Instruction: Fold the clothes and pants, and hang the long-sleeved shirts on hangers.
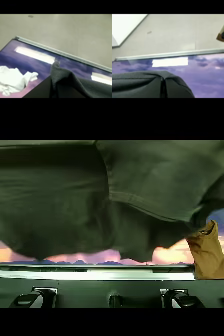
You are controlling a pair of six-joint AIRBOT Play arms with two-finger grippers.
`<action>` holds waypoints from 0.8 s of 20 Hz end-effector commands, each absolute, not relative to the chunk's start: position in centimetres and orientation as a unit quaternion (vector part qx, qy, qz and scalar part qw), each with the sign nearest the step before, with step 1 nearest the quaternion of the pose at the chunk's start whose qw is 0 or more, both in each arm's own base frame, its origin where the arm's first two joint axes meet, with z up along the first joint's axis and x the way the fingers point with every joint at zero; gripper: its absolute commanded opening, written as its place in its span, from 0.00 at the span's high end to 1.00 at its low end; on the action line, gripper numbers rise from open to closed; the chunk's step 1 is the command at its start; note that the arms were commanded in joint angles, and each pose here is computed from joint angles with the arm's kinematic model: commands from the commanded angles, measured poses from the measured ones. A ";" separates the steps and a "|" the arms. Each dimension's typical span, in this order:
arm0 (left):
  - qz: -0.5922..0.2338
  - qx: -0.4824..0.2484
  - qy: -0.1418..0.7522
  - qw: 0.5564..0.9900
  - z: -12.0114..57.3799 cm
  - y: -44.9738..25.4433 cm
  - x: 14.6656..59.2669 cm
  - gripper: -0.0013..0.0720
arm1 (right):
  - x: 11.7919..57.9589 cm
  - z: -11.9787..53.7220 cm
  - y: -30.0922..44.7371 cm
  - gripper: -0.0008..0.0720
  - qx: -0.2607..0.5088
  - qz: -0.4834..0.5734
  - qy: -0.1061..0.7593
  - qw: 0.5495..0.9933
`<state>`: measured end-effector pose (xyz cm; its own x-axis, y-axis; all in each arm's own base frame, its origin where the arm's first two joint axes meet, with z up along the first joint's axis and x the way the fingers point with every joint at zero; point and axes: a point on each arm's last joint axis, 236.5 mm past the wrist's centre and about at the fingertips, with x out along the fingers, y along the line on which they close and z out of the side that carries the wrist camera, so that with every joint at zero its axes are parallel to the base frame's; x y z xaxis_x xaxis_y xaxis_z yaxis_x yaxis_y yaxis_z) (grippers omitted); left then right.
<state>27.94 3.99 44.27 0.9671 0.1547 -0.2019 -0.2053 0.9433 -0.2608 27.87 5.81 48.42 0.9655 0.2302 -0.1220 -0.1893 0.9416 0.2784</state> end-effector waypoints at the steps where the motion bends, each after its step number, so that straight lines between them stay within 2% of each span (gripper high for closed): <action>1: 0.101 -0.134 0.176 0.970 39.3 4.3 32.9 0.96 | 33.9 43.5 5.9 0.95 0.150 0.085 0.160 0.972; 6: 0.096 -0.102 0.388 0.911 21.9 4.3 46.1 0.96 | 47.2 26.6 7.1 0.95 0.151 0.053 0.363 0.918; 9: 0.101 -0.099 0.471 0.871 10.2 4.4 51.7 0.96 | 53.2 15.5 7.8 0.95 0.161 0.038 0.444 0.880; 12: 0.090 -0.089 0.510 0.851 1.8 3.2 54.7 0.96 | 56.9 6.3 9.2 0.95 0.201 0.032 0.489 0.848; 16: 0.072 -0.074 0.539 0.836 -3.7 0.6 55.6 0.96 | 57.8 -2.4 10.6 0.95 0.253 0.016 0.545 0.799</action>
<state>54.71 2.24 1.14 0.4522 0.0604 -0.8898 -0.2279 0.9724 -0.0498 57.03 9.24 4.14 0.4848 0.2528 -0.8373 0.1732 0.9106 0.3753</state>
